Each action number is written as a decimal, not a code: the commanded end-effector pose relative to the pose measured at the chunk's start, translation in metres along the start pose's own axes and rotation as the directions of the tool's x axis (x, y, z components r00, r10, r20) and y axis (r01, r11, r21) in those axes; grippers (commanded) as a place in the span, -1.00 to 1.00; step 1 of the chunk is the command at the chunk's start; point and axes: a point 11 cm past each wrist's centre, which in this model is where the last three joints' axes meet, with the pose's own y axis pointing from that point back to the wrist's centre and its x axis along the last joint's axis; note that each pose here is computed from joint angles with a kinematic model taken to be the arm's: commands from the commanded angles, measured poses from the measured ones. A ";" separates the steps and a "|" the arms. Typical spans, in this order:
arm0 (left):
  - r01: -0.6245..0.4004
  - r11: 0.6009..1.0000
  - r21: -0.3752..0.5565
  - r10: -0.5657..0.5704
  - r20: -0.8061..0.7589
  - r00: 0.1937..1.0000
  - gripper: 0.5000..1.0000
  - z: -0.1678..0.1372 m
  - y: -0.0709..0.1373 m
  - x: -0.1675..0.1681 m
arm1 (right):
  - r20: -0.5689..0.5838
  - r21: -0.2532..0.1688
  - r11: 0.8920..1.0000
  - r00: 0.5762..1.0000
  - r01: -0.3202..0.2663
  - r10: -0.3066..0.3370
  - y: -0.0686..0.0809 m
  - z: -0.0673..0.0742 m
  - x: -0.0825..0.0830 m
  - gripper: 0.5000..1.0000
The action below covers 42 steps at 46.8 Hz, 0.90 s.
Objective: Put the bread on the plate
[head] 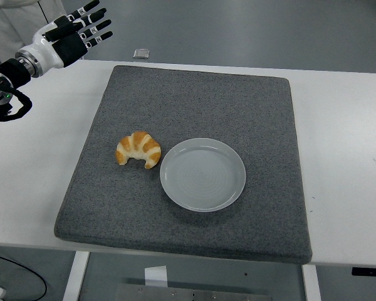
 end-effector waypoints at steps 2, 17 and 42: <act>0.002 1.000 0.001 -0.002 0.000 1.000 1.00 -0.001 0.000 0.000 | 0.000 0.000 1.000 1.000 0.000 0.000 0.000 0.000 0.000 0.73; -0.005 1.000 -0.012 0.005 -0.005 1.000 1.00 0.003 0.000 0.001 | 0.000 0.000 1.000 1.000 0.000 0.000 0.000 0.000 0.000 0.73; -0.019 1.000 -0.010 0.020 0.042 0.999 1.00 0.007 0.003 0.004 | 0.000 0.000 1.000 1.000 0.000 0.000 0.000 0.000 0.000 0.73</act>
